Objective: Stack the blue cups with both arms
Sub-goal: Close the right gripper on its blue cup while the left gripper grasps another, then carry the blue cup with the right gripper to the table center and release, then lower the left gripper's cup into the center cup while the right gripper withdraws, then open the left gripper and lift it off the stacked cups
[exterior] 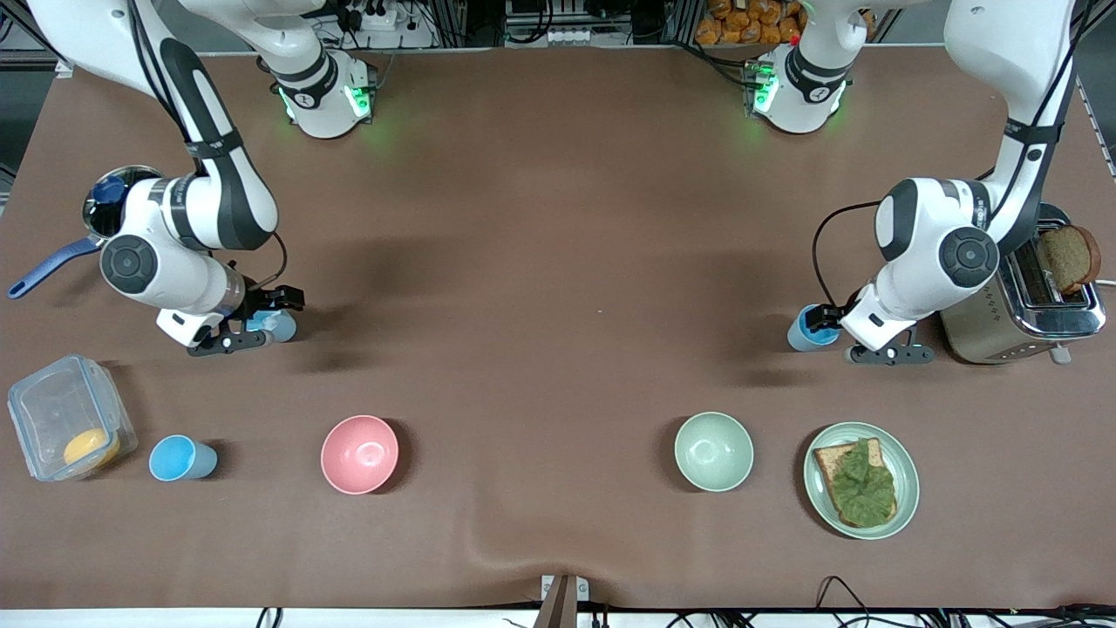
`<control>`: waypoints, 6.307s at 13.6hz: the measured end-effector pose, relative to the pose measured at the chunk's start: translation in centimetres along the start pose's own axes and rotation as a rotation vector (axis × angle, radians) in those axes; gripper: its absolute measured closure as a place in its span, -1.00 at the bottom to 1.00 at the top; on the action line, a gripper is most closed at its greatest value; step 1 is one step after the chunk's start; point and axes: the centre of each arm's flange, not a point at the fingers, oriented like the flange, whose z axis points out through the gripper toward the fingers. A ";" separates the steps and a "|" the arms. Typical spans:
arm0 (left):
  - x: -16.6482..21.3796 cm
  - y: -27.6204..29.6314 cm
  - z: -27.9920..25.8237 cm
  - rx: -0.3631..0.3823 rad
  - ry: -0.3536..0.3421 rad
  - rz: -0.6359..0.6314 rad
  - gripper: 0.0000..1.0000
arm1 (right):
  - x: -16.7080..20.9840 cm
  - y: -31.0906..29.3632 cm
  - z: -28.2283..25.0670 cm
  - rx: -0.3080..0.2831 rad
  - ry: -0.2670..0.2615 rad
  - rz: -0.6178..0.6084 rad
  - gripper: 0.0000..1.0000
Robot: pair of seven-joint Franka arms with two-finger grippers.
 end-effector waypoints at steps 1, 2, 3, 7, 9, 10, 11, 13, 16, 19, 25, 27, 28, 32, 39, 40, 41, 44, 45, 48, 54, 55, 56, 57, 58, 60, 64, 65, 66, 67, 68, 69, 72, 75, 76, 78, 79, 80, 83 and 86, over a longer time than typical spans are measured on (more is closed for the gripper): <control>-0.1 0.0 0.3 0.000 -0.001 0.000 -0.91 | 0.0 0.0 0.4 0.001 -0.008 0.000 -1.00; -0.2 0.0 0.6 0.000 -0.003 0.000 -0.91 | 0.0 0.0 0.9 0.002 -0.016 0.000 -1.00; -0.3 0.0 0.8 0.000 -0.005 0.000 -0.81 | 0.0 0.0 1.3 0.003 -0.023 0.000 -0.82; -0.4 0.0 1.0 0.000 -0.008 0.000 -0.59 | -0.1 -0.2 2.1 0.006 -0.050 -0.004 0.07; -0.4 0.0 1.1 0.000 -0.010 0.000 -0.15 | -0.1 -0.7 2.3 0.007 -0.064 -0.012 0.52; -0.4 0.0 1.1 0.000 -0.010 0.000 0.08 | 0.0 -1.0 2.0 0.008 -0.076 -0.018 0.71; -0.5 0.0 1.1 0.000 -0.011 0.000 0.27 | 0.3 -1.2 1.2 0.006 -0.087 -0.023 0.91; -0.4 0.0 1.2 0.000 -0.010 0.000 0.69 | 1.4 -1.4 -1.1 0.006 -0.096 -0.029 0.92; -0.3 0.0 0.9 -0.001 0.004 -0.001 0.95 | 2.8 -2.9 -5.0 0.005 -0.116 -0.035 0.93; 0.4 -0.2 -0.5 -0.002 0.038 -0.004 0.95 | 3.8 -10.2 -7.5 -0.022 -0.113 0.032 0.93; 2.1 -0.2 -7.7 -0.001 0.108 -0.005 0.95 | 3.8 -31.8 -6.9 0.062 -0.102 0.064 0.93; 3.0 0.4 -11.3 0.000 0.093 0.004 0.95 | 4.6 -36.0 -5.5 0.066 -0.102 0.070 0.93; 3.4 1.0 -12.9 -0.001 0.091 0.012 0.95 | 4.9 -37.8 -4.4 0.064 -0.093 0.080 0.93; 4.2 4.5 -17.3 -0.014 0.093 0.017 0.95 | 5.7 -42.9 -0.4 0.073 -0.022 0.121 0.93; 3.0 13.0 -18.7 -0.058 0.094 -0.087 0.95 | 5.4 -45.1 0.6 0.078 0.001 0.113 0.39; 2.8 13.9 -18.7 -0.062 0.093 -0.099 0.95 | 5.4 -45.5 0.4 0.081 0.008 0.108 0.20; 2.6 14.6 -18.7 -0.067 0.092 -0.111 0.95 | 5.6 -45.8 -0.3 0.089 0.020 0.104 -0.02; 2.5 16.4 -18.8 -0.080 0.089 -0.139 0.95 | 6.4 -45.3 -3.6 0.083 0.009 0.109 -0.61; 2.5 16.8 -18.6 -0.083 0.086 -0.138 0.95 | 6.9 -44.0 -5.2 0.074 -0.012 0.124 -0.81; 2.3 18.5 -17.5 -0.083 0.067 -0.119 0.95 | 8.2 -36.8 -11.7 0.077 -0.067 0.127 -1.00; -0.5 26.6 -16.9 -0.105 0.063 -0.204 0.95 | 8.2 -18.2 -21.1 0.103 -0.096 0.151 -1.00; -1.1 28.4 -16.6 -0.117 0.070 -0.218 0.95 | 7.9 -16.0 -21.9 0.079 -0.091 0.155 -1.00; -1.6 30.2 -16.2 -0.132 0.076 -0.235 0.95 | 7.5 -14.1 -22.7 0.053 -0.090 0.159 -1.00; -2.3 32.2 -15.5 -0.150 0.081 -0.260 0.95 | 7.1 -12.6 -23.4 0.034 -0.090 0.166 -1.00; -2.9 34.2 -14.8 -0.170 0.084 -0.287 0.95 | 6.8 -11.3 -24.0 0.029 -0.083 0.164 -1.00; -3.7 38.4 -14.1 -0.211 0.078 -0.350 0.95 | 6.2 -8.8 -25.3 0.036 -0.061 0.150 -1.00; -5.5 47.1 -12.6 -0.265 0.039 -0.464 0.95 | 3.4 -4.1 -29.0 0.053 0.055 0.193 -1.00; -6.1 48.5 -11.4 -0.254 0.034 -0.472 0.95 | 2.2 -2.5 -30.2 0.049 0.102 0.218 -1.00; -6.5 49.5 -10.1 -0.240 0.031 -0.479 0.95 | 0.7 -0.7 -31.3 0.047 0.143 0.243 -1.00; -6.7 50.1 -9.1 -0.227 0.030 -0.484 0.95 | -0.7 0.7 -32.7 0.047 0.178 0.265 -1.00; -6.8 50.6 -8.3 -0.217 0.033 -0.489 0.95 | -2.2 1.8 -34.2 0.047 0.207 0.284 -1.00; -7.0 51.1 -7.6 -0.208 0.035 -0.490 0.95 | -3.5 2.2 -35.3 0.049 0.212 0.293 -1.00; -7.5 51.9 -5.8 -0.181 0.038 -0.472 0.95 | -5.5 2.2 -35.8 0.055 0.141 0.297 -1.00; -7.7 52.0 -5.0 -0.170 0.035 -0.466 0.95 | -5.3 2.4 -35.6 0.055 0.143 0.300 -1.00; -7.7 52.0 -4.8 -0.169 0.034 -0.467 0.82 | -5.2 2.4 -35.5 0.055 0.145 0.300 -1.00; -7.4 52.0 -5.2 -0.174 0.041 -0.468 0.37 | -5.0 2.4 -35.4 0.054 0.149 0.300 -1.00; -6.9 51.8 -6.1 -0.183 0.057 -0.471 0.13 | -5.0 2.4 -35.4 0.053 0.150 0.300 -1.00; -5.9 51.1 -7.9 -0.195 0.084 -0.479 -0.06 | -5.0 2.4 -35.4 0.053 0.150 0.300 -1.00; -1.6 44.1 -17.4 -0.178 0.176 -0.549 -0.72 | -4.8 2.4 -35.5 0.052 0.162 0.299 -1.00; 1.6 34.6 -25.7 -0.169 0.235 -0.610 -1.00 | -4.7 2.6 -35.5 0.051 0.170 0.302 -1.00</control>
